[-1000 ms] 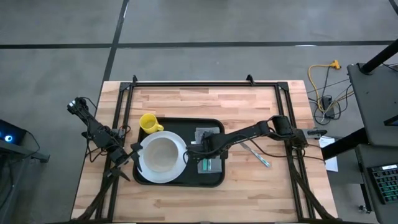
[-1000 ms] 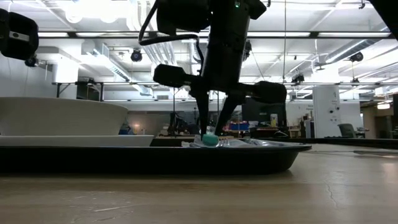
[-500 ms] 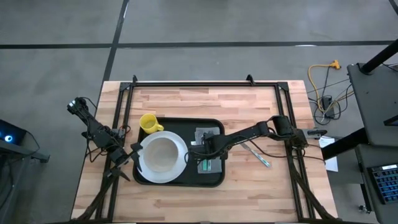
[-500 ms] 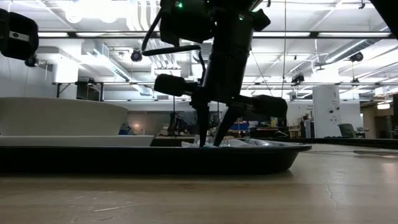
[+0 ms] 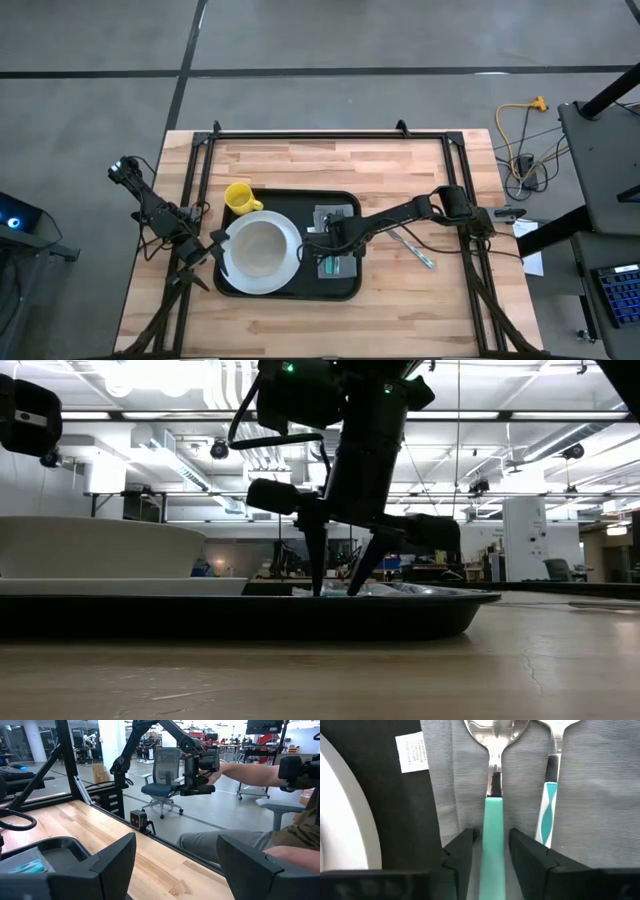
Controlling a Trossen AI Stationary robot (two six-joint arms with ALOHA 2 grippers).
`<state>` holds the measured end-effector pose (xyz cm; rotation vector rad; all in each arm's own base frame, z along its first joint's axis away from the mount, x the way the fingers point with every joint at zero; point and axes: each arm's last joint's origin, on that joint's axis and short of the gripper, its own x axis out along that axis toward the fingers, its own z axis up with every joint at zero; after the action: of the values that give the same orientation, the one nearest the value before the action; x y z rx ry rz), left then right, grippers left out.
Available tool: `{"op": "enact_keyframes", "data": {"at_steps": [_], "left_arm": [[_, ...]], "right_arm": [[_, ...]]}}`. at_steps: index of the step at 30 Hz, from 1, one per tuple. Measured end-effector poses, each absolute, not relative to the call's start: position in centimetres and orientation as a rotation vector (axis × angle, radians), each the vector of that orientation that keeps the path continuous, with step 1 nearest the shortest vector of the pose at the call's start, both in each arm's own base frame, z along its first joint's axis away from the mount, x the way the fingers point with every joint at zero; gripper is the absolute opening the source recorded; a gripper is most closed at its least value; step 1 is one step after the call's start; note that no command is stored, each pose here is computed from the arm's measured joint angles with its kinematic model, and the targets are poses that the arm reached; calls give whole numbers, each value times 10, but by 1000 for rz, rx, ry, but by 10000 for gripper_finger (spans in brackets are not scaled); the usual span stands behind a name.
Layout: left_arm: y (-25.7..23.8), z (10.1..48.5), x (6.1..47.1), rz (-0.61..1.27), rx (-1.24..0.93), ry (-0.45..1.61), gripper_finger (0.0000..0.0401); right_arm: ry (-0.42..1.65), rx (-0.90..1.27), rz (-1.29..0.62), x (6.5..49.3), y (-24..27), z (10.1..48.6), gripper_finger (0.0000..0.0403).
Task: Set up tray
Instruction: Put the green spoon on the gray napkin to the left of the white and blue fork
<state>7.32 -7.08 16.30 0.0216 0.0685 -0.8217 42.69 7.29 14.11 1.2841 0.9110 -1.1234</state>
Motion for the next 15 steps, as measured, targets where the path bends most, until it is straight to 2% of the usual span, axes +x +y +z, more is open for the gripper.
{"op": "enact_keyframes", "data": {"at_steps": [6, 15], "left_arm": [[-71, 163, 73, -822, 21, 68, 255], [-71, 163, 73, -822, 21, 68, 255]], "right_arm": [[912, 1282, -1120, 428, 72, 142, 138], [894, 1272, -1121, 429, 71, 145, 124]]}}
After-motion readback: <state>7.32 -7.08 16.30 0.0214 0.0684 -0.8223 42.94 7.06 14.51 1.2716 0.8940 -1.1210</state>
